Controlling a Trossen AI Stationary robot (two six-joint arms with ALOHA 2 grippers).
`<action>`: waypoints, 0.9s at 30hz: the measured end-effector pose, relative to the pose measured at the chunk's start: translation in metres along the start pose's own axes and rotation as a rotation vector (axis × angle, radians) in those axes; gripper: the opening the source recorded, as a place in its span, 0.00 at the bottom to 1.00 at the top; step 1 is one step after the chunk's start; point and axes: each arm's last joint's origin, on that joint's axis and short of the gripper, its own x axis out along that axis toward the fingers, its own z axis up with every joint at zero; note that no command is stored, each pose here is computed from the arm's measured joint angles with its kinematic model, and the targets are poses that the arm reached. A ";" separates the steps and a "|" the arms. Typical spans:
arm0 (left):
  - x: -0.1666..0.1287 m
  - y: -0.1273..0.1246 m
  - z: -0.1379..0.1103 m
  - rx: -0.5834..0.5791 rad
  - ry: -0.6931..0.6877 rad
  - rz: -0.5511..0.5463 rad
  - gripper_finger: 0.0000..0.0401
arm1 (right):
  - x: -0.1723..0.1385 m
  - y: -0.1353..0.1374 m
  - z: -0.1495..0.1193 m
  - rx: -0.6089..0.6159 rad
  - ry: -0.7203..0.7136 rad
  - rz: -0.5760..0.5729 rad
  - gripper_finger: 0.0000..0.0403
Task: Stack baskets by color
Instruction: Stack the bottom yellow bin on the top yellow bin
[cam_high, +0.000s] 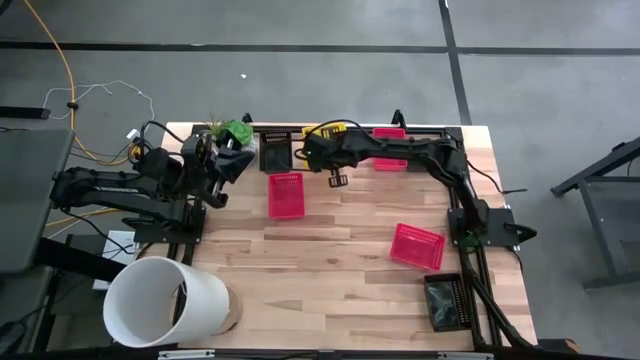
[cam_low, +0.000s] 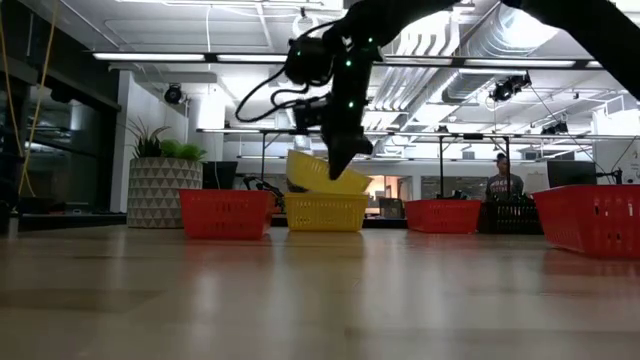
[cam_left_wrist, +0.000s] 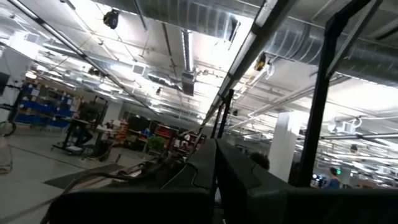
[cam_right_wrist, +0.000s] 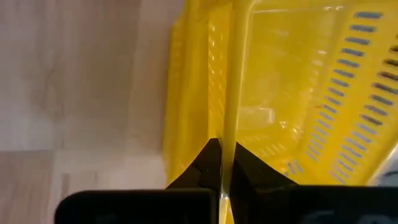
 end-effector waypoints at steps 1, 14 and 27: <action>0.000 0.000 0.000 0.000 -0.002 0.006 0.00 | 0.003 0.001 0.000 0.013 0.006 0.004 0.00; 0.000 0.000 0.000 -0.001 -0.001 0.013 0.00 | 0.006 0.004 -0.007 0.025 0.057 0.089 0.00; 0.000 0.000 0.000 0.000 0.002 0.014 0.00 | 0.005 0.007 -0.008 -0.007 0.075 0.110 0.00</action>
